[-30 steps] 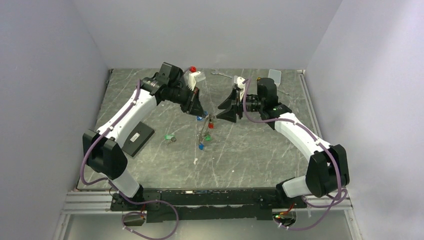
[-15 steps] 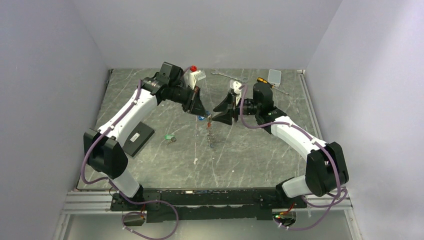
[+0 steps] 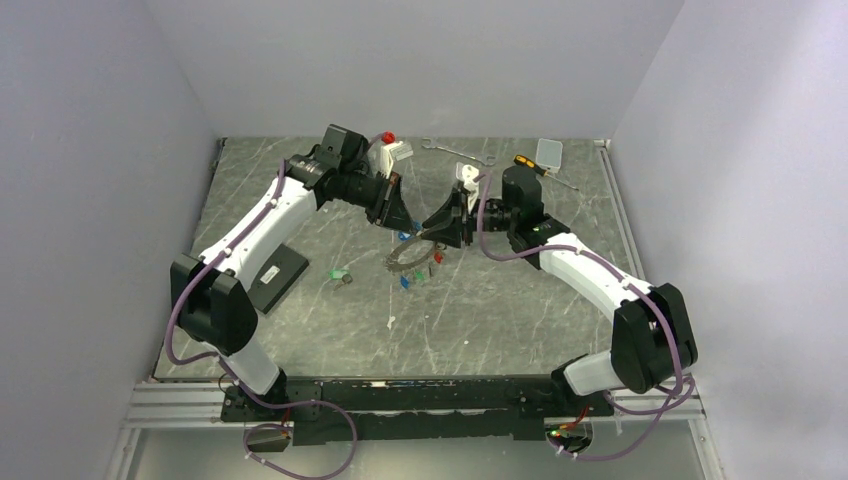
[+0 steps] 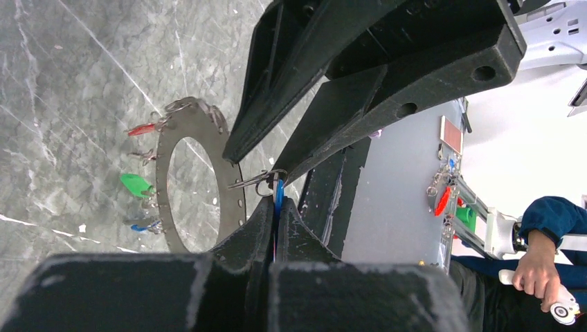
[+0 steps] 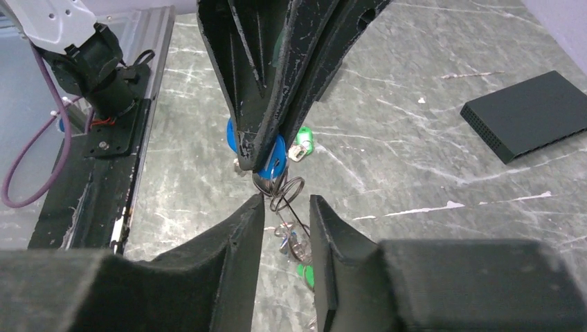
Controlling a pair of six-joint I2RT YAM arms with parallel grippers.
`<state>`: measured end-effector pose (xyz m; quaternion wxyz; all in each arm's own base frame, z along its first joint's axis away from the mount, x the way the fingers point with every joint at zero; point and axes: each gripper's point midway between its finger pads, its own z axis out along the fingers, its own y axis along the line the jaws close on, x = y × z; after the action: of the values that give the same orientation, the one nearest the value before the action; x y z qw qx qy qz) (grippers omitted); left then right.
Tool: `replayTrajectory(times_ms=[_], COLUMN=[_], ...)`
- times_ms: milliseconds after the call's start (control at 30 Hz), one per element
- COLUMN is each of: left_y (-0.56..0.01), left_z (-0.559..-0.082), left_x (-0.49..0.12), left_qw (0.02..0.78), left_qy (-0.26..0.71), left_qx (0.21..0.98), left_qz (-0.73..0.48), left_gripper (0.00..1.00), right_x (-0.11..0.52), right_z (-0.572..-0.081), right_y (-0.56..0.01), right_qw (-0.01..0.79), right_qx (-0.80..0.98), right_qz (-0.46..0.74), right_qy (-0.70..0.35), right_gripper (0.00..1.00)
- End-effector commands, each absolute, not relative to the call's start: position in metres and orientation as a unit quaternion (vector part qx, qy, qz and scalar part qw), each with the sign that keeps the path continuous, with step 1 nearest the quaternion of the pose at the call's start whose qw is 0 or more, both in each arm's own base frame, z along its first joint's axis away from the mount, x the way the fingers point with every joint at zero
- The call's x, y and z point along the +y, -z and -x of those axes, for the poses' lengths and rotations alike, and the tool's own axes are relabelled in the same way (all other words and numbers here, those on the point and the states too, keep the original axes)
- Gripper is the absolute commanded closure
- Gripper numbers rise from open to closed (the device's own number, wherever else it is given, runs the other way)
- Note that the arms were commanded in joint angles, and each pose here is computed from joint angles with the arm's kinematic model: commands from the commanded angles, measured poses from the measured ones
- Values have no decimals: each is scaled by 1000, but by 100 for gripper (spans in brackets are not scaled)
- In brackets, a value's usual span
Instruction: Remove the keys from the keyring
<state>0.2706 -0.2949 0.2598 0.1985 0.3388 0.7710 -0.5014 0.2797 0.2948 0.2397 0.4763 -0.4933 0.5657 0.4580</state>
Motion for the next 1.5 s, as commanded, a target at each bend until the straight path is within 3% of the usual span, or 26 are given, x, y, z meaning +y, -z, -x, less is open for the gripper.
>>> replayTrajectory(times_ms=[0, 300, 833, 1033, 1300, 1467], left_y=[-276, -281, -264, -273, -276, -276], left_z=[-266, -268, -315, -292, -277, -276], left_x=[-300, -297, -264, -278, -286, -289], left_qw=[205, 214, 262, 240, 227, 224], left_qy=[527, 523, 469, 512, 521, 523], left_qx=[748, 750, 805, 770, 756, 754], left_qz=[-347, -345, -251, -295, -325, -329], left_gripper=[100, 100, 100, 100, 100, 100], right_x=[300, 300, 297, 297, 299, 300], right_z=[-283, -285, -278, -279, -279, -280], right_y=[-255, -251, -255, -252, -250, -250], right_qw=[495, 492, 495, 492, 486, 488], right_qx=[543, 552, 543, 543, 545, 549], right_qz=[507, 505, 507, 506, 507, 505], right_qy=[-450, -445, -451, -455, -458, -453], right_gripper=[69, 100, 100, 100, 70, 64])
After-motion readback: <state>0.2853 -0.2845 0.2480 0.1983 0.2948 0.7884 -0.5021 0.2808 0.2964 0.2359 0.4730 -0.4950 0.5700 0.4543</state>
